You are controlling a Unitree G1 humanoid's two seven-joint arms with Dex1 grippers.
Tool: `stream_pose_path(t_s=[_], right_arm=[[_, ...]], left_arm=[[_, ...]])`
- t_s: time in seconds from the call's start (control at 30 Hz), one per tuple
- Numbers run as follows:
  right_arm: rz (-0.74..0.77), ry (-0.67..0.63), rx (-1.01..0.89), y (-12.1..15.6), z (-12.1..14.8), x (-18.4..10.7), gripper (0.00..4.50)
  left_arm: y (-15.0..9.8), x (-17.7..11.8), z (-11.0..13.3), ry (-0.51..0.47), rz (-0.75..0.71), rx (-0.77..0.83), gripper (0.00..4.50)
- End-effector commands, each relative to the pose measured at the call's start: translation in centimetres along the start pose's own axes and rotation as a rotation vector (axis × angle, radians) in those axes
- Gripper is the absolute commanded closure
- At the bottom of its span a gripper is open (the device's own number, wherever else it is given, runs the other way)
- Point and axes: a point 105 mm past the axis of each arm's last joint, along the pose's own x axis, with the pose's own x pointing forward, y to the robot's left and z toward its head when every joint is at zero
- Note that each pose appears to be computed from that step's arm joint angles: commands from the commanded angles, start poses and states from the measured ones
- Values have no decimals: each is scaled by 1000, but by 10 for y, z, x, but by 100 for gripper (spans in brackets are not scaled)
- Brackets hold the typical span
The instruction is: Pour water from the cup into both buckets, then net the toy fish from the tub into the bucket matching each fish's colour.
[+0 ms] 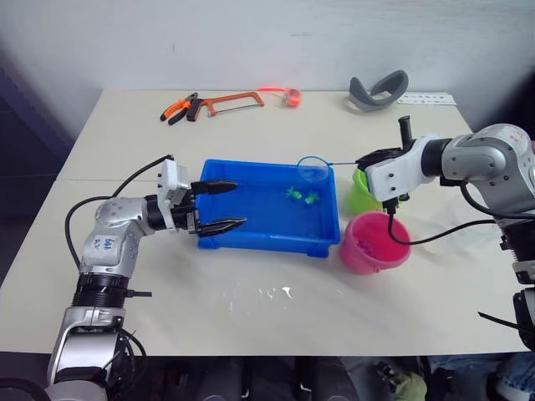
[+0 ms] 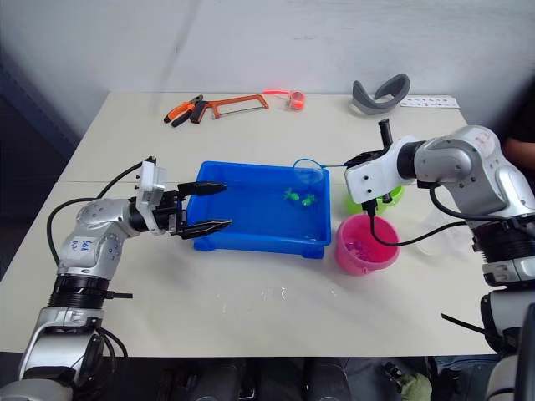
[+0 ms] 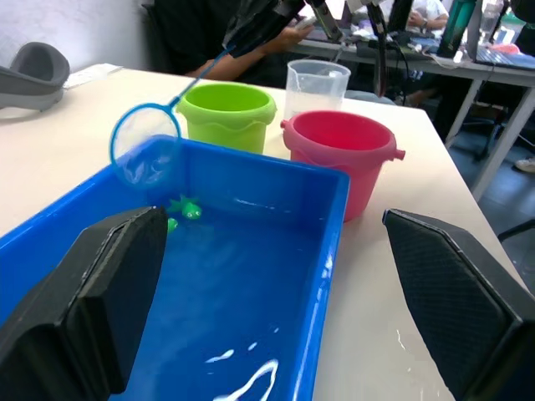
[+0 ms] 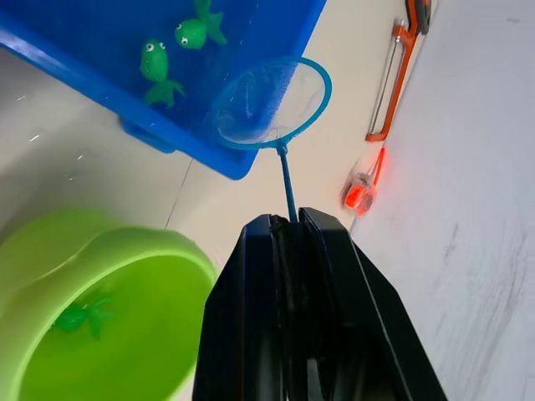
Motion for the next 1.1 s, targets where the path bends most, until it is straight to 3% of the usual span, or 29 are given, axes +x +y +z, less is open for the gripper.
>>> stream_pose_path(t_s=[0.03,0.4,0.6,0.93,1.1], right_arm=[[16,31,-35,-7,0,-2,450],[167,38,-13,12,12,2,450],[236,9,102,22,20,-2,450],[312,-105,512,34,37,-12,450],[409,-205,814,47,51,-22,450]], left_arm=[[-2,-2,15,17,-53,57,1],[-3,-5,19,49,-114,78,1],[-5,-5,19,49,-120,77,1],[-6,-9,17,55,-112,66,1],[-6,-11,15,56,-103,63,1]])
